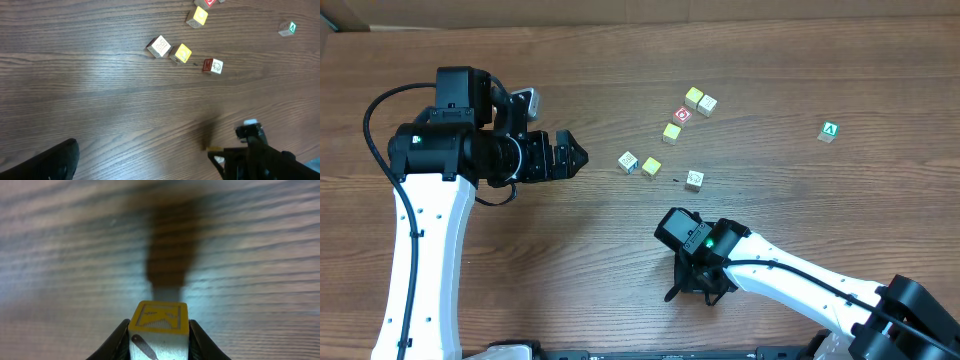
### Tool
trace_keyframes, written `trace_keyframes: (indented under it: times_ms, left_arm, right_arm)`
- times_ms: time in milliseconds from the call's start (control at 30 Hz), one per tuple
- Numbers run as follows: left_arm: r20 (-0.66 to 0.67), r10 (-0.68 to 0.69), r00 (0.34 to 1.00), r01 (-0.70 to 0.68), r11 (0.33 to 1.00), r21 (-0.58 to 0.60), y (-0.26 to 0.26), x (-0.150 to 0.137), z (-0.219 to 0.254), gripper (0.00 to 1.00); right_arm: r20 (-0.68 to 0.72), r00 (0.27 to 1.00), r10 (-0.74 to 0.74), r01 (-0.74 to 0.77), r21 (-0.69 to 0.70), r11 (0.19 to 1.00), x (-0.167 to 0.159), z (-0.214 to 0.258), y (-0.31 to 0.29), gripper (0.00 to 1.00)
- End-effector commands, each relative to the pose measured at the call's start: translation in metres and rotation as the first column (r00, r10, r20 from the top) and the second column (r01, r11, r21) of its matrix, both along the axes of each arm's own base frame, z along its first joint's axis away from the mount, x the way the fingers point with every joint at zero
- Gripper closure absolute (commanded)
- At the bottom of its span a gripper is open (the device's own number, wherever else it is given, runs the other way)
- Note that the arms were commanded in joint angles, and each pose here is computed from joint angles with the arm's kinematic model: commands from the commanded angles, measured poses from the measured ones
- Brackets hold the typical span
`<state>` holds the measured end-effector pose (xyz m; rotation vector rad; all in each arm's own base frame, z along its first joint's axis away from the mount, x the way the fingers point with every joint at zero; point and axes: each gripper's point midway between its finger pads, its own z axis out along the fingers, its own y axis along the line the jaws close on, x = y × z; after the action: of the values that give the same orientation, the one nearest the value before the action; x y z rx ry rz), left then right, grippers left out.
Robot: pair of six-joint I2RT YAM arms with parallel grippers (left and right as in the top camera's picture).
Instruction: Flip 4 blocks
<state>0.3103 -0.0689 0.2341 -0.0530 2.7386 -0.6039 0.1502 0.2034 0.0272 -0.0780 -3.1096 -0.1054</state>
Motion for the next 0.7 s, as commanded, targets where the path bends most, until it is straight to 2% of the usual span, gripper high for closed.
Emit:
trace_keyframes:
  times_ms: [0,200,600,667]
  left_arm:
    - [0.025,-0.017,1.000,0.016,1.000,0.016,0.002,0.004,0.005,0.00]
    - [0.015,-0.017,1.000,0.016,1.000,0.016,0.002,0.001,0.005,0.00]
    - [0.015,-0.017,1.000,0.016,1.000,0.015,0.002,0.001,0.005,0.00]
    - [0.015,-0.017,1.000,0.016,1.000,0.016,0.002,0.001,0.005,0.00]
  right_arm:
    - [0.105,0.991,-0.084,0.088,-0.036,0.996,0.021,0.005,-0.011,0.96]
    - [0.113,0.993,-0.028,0.033,-0.040,0.999,0.024,0.004,-0.013,0.96]
    - [0.112,0.994,-0.020,0.021,-0.007,1.000,0.018,-0.016,-0.013,0.94]
    - [0.111,0.994,-0.019,0.020,-0.008,1.000,0.018,-0.016,-0.013,0.91]
